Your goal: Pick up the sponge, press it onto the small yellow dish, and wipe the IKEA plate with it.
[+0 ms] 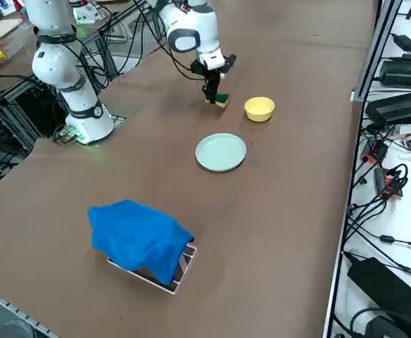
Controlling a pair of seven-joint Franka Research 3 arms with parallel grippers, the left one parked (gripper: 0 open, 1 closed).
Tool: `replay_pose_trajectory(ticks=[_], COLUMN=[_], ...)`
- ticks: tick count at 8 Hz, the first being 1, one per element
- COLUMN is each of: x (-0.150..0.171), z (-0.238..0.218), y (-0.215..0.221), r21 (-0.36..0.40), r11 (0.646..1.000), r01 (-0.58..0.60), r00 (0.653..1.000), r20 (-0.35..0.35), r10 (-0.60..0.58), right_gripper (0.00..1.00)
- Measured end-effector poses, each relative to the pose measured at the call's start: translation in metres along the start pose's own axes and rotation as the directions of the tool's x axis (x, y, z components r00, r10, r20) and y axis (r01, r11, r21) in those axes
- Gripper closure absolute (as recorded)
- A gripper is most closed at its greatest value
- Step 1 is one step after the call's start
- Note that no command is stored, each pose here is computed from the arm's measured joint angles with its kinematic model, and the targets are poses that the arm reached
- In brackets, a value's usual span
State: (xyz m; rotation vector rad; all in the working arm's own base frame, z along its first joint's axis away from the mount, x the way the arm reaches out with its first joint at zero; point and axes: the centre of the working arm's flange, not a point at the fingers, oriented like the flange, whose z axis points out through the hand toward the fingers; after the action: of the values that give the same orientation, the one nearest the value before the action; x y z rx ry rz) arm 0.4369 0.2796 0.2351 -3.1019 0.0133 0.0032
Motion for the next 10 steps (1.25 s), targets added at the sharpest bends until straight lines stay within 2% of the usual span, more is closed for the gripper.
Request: replay_pose_trajectory(ticks=[2, 5, 6, 7, 8, 10], x=[0.014, 0.066, 0.086, 0.104, 0.118, 0.139], z=[-0.032, -0.083, -0.091, -0.090, -0.085, -0.073], y=[0.001, -0.003, -0.001, 0.002, 0.007, 0.020], r21=[-0.013, -0.064, -0.053, -0.009, 0.034, 0.067], r11=[1.000, 0.997, 0.996, 0.998, 0.998, 0.997], r01=[-0.016, -0.053, -0.068, -0.066, -0.047, -0.025], r00=[1.000, 0.992, 0.987, 0.982, 0.980, 0.976], r20=[0.013, 0.109, 0.144, 0.177, 0.197, 0.215], r10=[0.016, 0.060, 0.075, 0.067, 0.039, 0.009], right_gripper=[0.89, 0.89, 0.89, 0.89, 0.89, 0.89])
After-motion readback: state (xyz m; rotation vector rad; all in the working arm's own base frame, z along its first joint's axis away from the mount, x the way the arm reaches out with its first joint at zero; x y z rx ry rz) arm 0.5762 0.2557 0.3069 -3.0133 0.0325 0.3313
